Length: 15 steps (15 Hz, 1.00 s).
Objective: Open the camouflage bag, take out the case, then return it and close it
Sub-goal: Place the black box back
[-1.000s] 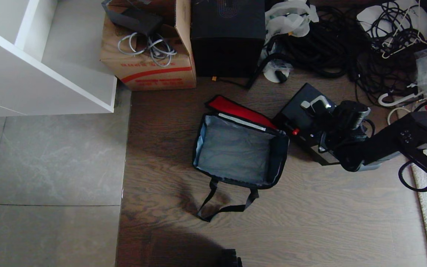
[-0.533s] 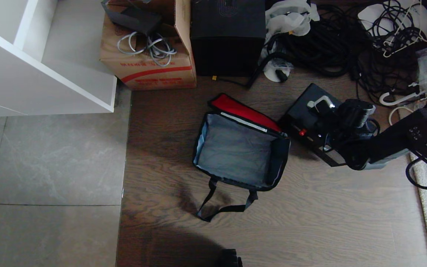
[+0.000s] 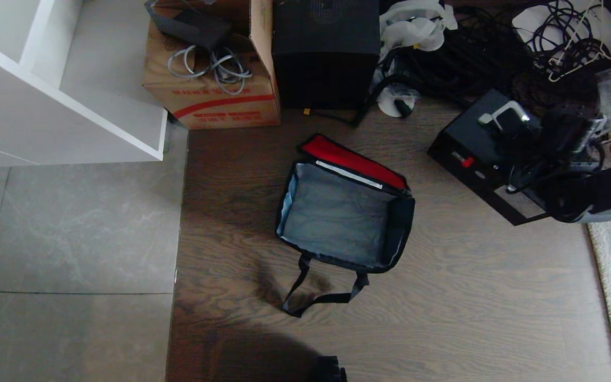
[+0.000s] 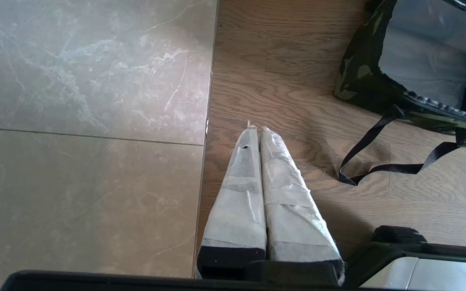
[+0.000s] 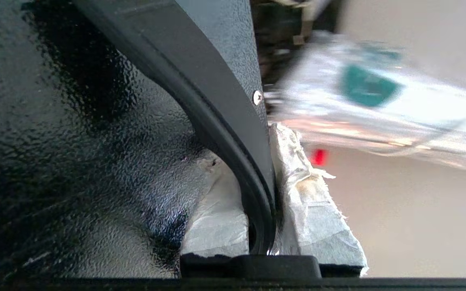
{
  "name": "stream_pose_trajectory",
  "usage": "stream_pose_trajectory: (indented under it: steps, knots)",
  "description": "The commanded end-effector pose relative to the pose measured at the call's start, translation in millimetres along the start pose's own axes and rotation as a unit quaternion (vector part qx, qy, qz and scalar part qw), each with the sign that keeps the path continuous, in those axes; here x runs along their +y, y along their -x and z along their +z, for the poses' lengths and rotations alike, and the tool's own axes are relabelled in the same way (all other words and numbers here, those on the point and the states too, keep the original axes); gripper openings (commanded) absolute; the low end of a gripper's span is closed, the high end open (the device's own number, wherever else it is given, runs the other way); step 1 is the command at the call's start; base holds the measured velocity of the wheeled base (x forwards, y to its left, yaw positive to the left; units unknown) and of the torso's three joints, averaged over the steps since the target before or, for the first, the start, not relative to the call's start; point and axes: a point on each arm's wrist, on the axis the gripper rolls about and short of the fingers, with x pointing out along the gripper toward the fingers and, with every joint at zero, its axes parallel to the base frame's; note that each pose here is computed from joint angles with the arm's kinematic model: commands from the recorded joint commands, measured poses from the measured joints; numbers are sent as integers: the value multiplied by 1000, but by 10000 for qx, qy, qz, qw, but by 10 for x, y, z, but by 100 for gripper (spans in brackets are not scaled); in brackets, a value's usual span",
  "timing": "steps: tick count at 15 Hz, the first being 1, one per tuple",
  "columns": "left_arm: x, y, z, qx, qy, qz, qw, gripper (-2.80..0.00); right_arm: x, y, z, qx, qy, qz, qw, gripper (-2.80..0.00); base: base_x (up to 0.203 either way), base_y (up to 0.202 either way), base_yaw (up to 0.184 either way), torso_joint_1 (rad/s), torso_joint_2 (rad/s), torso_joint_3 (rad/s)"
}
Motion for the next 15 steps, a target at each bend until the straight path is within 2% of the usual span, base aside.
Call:
stream_pose_trajectory:
  steps: [1, 5, 7, 9, 11, 15]
  knots:
    - [1, -5, -21, 34, 3, 4, 10000, -280, -476, 134, 50, -127, -142, -289, 9994, -280, 0, 0, 0, 0, 0, 0]
    - [1, -5, -21, 34, 3, 4, 10000, -280, -851, 458, 223, -409, -329, -272, 9983, -280, 0, 0, 0, 0, 0, 0]
    - [1, -6, -25, 41, 3, 5, 10000, -280, -967, 702, 360, -661, -397, -9, 9970, -280, 0, 0, 0, 0, 0, 0]
    - [1, -5, -22, 36, 3, 4, 10000, -280, -990, 993, 491, -978, -528, 337, 9932, -280, 0, 0, 0, 0, 0, 0]
    - [1, -6, -25, 41, 3, 5, 10000, -280, -1031, 1268, 602, -1433, -657, 686, 9851, -280, 0, 0, 0, 0, 0, 0]
    - [1, -6, -25, 41, 3, 5, 10000, -280, -966, 1787, 753, -2228, -841, 1578, 9583, -280, 0, 0, 0, 0, 0, 0]
